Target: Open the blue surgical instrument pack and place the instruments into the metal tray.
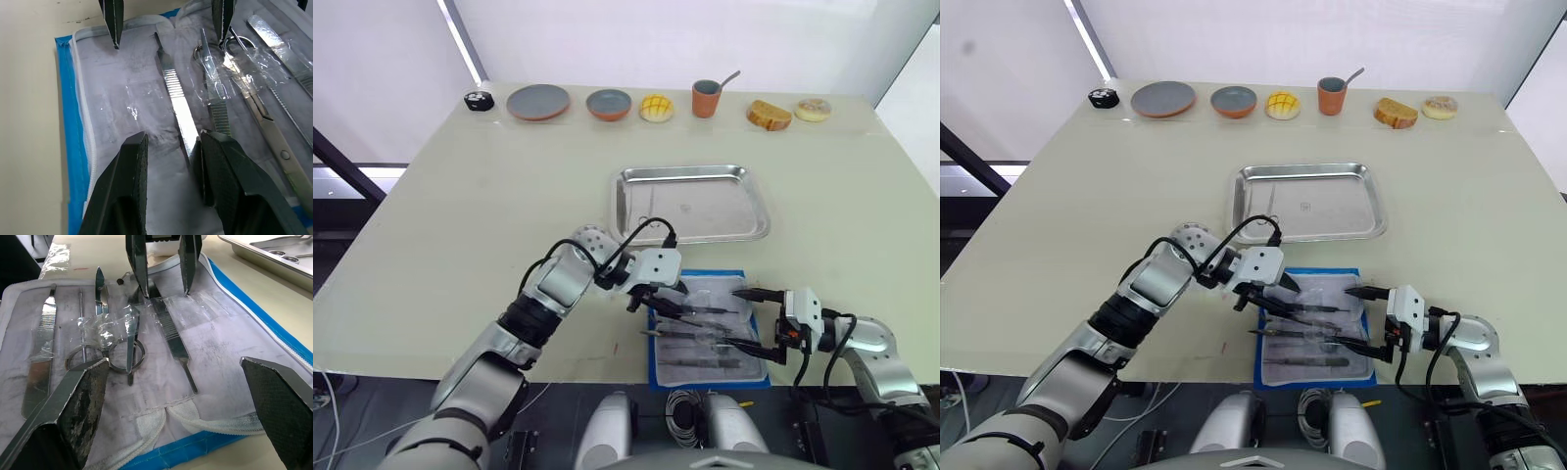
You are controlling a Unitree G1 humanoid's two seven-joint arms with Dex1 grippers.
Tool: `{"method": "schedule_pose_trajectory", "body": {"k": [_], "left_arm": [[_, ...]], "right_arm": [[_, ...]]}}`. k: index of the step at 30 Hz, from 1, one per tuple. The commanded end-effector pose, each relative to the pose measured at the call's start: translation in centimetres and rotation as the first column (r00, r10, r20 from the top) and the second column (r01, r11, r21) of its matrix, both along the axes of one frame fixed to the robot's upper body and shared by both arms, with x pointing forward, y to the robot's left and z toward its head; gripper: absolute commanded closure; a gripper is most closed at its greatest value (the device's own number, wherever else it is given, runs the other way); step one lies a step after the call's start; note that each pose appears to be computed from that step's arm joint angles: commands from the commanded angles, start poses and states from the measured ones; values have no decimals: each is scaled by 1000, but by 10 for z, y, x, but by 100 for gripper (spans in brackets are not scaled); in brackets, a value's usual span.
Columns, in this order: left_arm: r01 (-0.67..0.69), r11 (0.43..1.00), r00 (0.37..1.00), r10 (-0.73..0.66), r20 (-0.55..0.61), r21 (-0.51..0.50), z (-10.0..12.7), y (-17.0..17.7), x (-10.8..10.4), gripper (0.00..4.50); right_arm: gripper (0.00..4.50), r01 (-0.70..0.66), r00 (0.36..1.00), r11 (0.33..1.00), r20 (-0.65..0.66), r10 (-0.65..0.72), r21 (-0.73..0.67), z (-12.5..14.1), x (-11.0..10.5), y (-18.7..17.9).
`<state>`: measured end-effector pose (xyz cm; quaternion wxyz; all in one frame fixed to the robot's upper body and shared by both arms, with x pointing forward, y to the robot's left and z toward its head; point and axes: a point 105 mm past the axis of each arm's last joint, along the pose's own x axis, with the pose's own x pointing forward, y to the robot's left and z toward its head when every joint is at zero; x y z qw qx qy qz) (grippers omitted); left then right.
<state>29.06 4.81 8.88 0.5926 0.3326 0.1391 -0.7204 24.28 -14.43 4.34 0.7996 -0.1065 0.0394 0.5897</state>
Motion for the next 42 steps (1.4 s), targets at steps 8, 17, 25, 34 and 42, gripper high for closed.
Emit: {"method": "schedule_pose_trajectory", "body": {"k": [8,17,25,34,42], "left_arm": [[-26,999,1000,26,8,42,-7,-5,-9,265],[-78,992,997,79,-8,95,-21,-9,-8,423],[-74,992,997,76,-9,104,-18,-10,-7,447],[-73,991,996,78,-36,111,-1,-7,-5,447],[-77,990,991,89,-98,114,12,-5,-7,447]], "right_arm": [[0,-15,984,997,-177,1,-74,-41,-18,-1],[0,-19,984,997,-181,5,-77,-42,-18,1],[0,-14,982,996,-190,-4,-94,-47,-18,4],[0,-13,979,993,-202,-11,-116,-53,-17,5],[0,-15,979,993,-202,-9,-119,-54,-16,8]]}}
